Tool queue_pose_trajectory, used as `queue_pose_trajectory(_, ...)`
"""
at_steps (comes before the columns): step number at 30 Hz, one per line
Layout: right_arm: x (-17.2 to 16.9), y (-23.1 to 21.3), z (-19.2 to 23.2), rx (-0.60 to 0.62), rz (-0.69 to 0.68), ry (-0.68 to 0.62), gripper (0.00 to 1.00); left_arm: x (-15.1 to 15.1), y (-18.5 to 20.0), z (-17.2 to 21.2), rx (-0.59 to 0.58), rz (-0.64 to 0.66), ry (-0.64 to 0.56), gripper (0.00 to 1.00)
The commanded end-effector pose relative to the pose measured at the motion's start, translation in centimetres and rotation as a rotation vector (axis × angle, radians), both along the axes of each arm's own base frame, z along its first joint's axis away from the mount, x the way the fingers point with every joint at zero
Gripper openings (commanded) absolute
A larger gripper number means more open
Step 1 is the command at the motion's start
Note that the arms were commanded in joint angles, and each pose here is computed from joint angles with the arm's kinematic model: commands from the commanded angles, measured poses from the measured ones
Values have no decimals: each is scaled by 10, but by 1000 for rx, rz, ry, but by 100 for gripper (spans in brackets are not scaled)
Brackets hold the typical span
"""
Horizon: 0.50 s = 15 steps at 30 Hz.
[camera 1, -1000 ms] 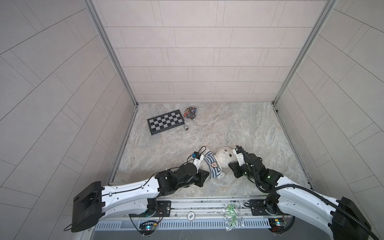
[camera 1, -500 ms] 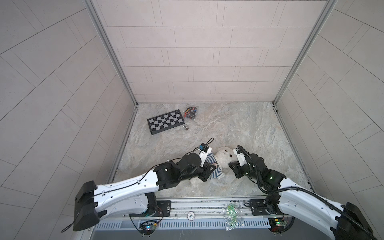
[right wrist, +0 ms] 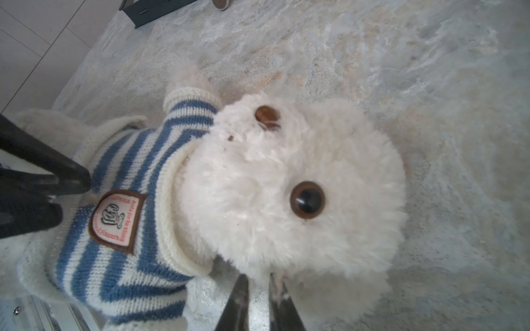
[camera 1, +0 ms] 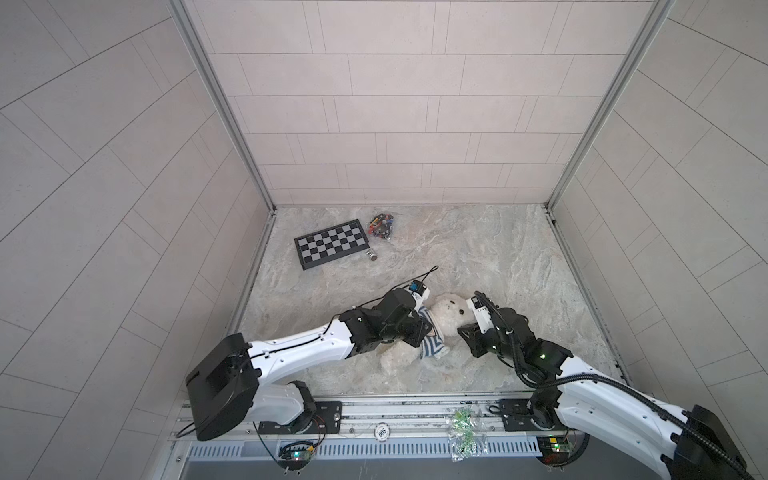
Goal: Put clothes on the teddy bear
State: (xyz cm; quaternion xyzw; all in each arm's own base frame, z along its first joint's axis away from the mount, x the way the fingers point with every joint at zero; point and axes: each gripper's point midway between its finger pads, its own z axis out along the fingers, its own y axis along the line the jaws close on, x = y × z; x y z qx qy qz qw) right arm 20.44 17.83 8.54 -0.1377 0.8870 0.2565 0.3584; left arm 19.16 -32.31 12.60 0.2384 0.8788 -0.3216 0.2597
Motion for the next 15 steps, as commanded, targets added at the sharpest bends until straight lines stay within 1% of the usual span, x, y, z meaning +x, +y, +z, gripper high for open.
queue_pose_trajectory(1,4,2,10,8,1,-16,18,2,3,-8,13,-6,-15,27)
queue_pose_trajectory(9,-1,0,20,27,22,-64,19,6,13,-25,39,26,9,26)
queue_pose_trajectory(15,-13,4,39,68,89,-115,22,8,20,-35,35,48,33,22)
